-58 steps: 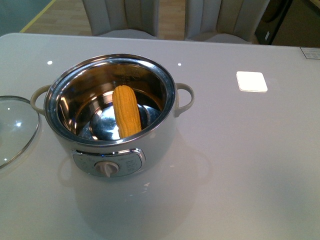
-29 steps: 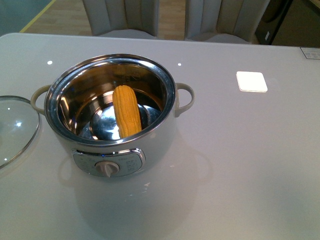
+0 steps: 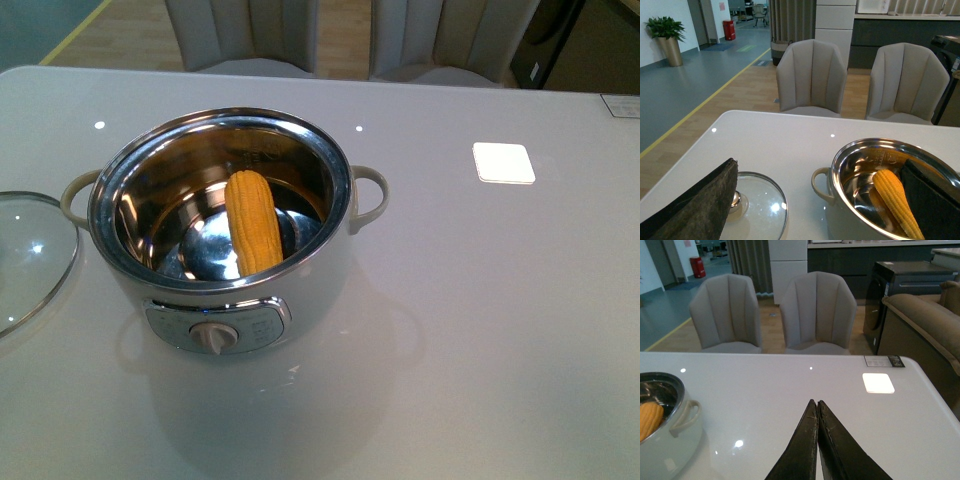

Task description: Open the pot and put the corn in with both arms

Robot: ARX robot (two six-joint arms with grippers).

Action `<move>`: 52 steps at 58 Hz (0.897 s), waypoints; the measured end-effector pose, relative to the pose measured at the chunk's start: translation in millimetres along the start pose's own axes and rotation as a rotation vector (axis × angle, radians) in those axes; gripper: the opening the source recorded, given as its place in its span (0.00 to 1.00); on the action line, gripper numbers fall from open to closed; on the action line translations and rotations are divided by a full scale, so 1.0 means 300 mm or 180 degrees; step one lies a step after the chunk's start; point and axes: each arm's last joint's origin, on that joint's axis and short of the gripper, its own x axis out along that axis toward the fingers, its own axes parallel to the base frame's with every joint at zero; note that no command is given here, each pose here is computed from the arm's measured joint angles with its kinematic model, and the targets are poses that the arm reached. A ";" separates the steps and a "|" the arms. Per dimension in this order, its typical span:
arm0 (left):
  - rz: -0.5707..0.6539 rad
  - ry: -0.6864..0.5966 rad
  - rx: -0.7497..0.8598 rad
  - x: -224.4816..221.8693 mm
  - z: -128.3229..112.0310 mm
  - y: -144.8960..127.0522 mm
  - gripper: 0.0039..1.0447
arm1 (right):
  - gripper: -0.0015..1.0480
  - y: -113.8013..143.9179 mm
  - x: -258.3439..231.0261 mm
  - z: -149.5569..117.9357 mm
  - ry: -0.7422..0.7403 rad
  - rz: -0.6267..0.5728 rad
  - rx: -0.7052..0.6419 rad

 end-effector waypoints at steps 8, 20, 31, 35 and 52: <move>0.0000 0.0000 0.0000 0.000 0.000 0.000 0.94 | 0.02 0.000 0.000 0.000 -0.0002 0.0001 0.0000; 0.0000 0.0000 0.0000 0.000 0.000 0.000 0.94 | 0.27 0.000 0.000 0.000 -0.0004 0.0000 -0.0006; 0.0000 0.0000 0.0000 0.000 0.000 0.000 0.94 | 0.62 0.000 0.000 0.000 -0.0004 0.0000 -0.0006; 0.0000 0.0000 0.0000 0.000 0.000 0.000 0.94 | 0.76 0.000 0.000 0.000 -0.0004 0.0000 -0.0005; 0.0000 0.0000 0.0000 0.000 0.000 0.000 0.94 | 0.92 0.000 0.000 0.000 -0.0004 0.0000 -0.0005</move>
